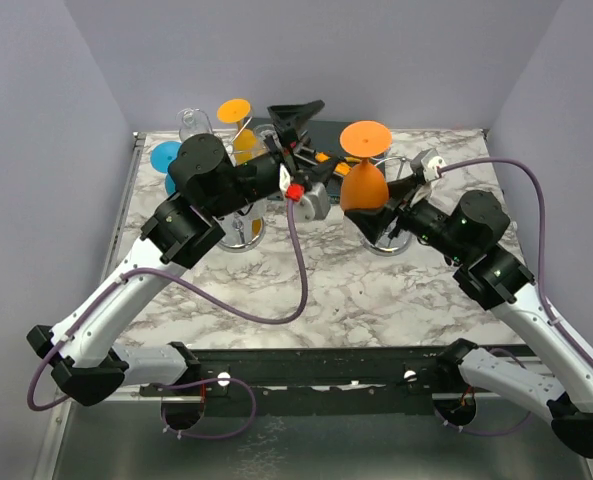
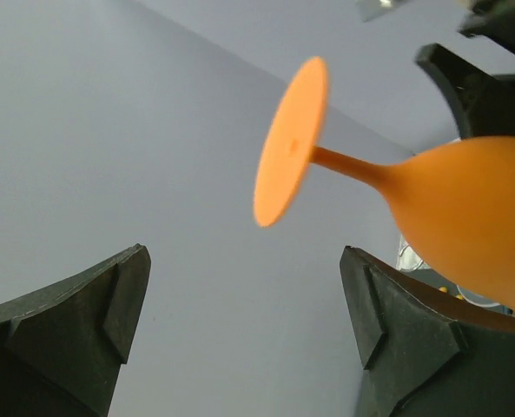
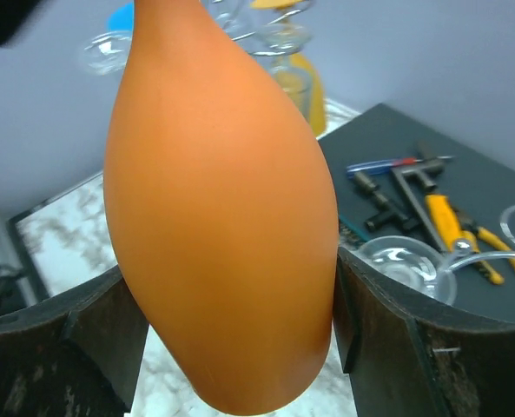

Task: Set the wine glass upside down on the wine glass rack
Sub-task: Turn the wine glass upside down at the wine rack.

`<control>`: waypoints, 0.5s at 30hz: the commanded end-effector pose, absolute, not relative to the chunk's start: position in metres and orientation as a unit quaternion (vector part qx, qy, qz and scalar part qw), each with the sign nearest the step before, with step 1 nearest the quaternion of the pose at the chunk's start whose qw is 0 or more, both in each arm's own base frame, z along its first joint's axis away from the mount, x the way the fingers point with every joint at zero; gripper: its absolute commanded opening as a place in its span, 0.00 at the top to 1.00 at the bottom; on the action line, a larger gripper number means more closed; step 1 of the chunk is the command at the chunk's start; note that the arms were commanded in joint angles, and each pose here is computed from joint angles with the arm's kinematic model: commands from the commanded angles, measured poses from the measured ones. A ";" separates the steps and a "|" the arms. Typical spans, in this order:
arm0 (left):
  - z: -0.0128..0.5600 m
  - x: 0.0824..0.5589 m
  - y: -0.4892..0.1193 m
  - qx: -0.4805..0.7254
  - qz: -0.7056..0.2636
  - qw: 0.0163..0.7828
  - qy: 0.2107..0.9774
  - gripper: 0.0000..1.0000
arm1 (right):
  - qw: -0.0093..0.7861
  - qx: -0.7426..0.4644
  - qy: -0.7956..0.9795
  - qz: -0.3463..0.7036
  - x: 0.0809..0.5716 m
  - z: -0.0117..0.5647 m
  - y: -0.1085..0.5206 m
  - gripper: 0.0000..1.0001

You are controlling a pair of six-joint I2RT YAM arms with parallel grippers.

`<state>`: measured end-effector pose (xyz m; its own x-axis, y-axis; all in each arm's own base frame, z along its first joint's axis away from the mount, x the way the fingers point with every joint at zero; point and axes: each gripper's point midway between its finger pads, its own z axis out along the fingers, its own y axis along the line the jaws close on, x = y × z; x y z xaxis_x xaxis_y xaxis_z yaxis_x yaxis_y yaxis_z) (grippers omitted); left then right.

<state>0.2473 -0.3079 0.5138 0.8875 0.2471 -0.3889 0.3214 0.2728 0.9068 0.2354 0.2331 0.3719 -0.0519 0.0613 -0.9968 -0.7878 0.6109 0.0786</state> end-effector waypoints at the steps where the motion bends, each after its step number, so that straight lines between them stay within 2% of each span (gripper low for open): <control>1: 0.549 0.285 -0.261 0.469 -0.030 0.778 0.417 0.01 | 0.695 -0.206 0.647 0.234 0.286 0.395 0.207 0.31; 5: 0.572 0.323 -0.198 0.338 0.033 0.767 0.544 0.01 | 0.725 -0.169 0.650 0.153 0.319 0.410 0.190 0.32; 9: 0.589 0.342 -0.123 0.249 0.050 0.761 0.598 0.01 | 0.763 -0.119 0.626 0.107 0.342 0.436 0.162 0.32; 15: 0.547 0.339 -0.047 0.168 0.075 0.721 0.668 0.01 | 0.776 -0.042 0.625 0.078 0.375 0.444 0.100 0.33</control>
<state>0.3512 -0.0867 0.5997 0.3013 0.4199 -0.8561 0.1286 0.8717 0.4728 0.3612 0.1431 0.4078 0.1047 0.0040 -0.9945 -0.3017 0.9530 -0.0279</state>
